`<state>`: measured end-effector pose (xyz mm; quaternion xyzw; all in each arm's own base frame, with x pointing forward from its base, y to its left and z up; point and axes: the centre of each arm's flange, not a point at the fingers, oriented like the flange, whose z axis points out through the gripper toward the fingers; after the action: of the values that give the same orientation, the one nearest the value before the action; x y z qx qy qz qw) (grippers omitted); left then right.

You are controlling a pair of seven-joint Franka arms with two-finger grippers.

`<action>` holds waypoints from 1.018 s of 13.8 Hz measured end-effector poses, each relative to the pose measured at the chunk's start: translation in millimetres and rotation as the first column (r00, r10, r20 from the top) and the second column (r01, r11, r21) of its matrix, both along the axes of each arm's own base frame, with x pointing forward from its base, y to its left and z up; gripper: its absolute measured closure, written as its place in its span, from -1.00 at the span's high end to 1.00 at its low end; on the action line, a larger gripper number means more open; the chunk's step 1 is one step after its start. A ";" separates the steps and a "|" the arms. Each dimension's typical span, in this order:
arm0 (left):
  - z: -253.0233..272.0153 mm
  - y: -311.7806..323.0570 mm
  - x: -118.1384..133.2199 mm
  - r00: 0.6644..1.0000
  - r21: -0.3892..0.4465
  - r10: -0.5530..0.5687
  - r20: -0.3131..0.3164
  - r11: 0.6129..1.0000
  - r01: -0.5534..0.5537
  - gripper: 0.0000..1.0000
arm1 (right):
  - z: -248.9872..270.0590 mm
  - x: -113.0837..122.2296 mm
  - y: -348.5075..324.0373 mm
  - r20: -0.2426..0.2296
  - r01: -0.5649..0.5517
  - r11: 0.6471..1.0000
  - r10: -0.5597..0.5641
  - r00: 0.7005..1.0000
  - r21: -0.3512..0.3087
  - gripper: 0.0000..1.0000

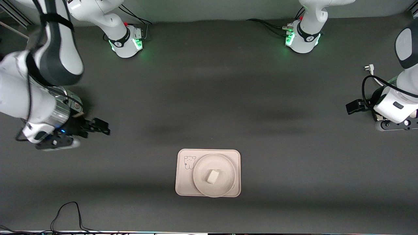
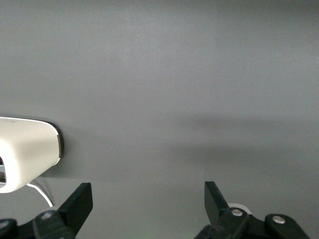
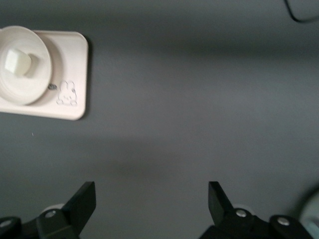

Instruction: Place bun in plate and plate on tray

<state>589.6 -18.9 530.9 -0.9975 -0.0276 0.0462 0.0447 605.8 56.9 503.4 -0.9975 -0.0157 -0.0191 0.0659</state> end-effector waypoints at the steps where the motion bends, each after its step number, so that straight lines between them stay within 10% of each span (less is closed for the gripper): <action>1: -0.1 0.1 0.0 1.000 0.000 0.000 0.000 1.000 0.000 1.00 | 10.7 -14.9 -10.5 -0.002 0.002 1.000 -0.002 1.000 -0.005 1.00; 8: 0.1 0.1 0.3 1.000 0.000 0.000 0.000 1.000 0.000 1.00 | 81.9 -122.4 -28.3 0.090 0.113 0.989 -0.104 0.991 -0.093 1.00; 14: 19.7 8.2 -9.3 1.000 0.003 0.018 0.016 1.000 -0.018 1.00 | 69.8 -120.8 -41.6 0.065 0.137 0.986 -0.132 0.989 -0.097 1.00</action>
<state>580.3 -10.7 550.6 -0.9975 -0.0369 0.0389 0.0456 485.0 15.3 573.2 -0.9974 0.0489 -0.0516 0.0135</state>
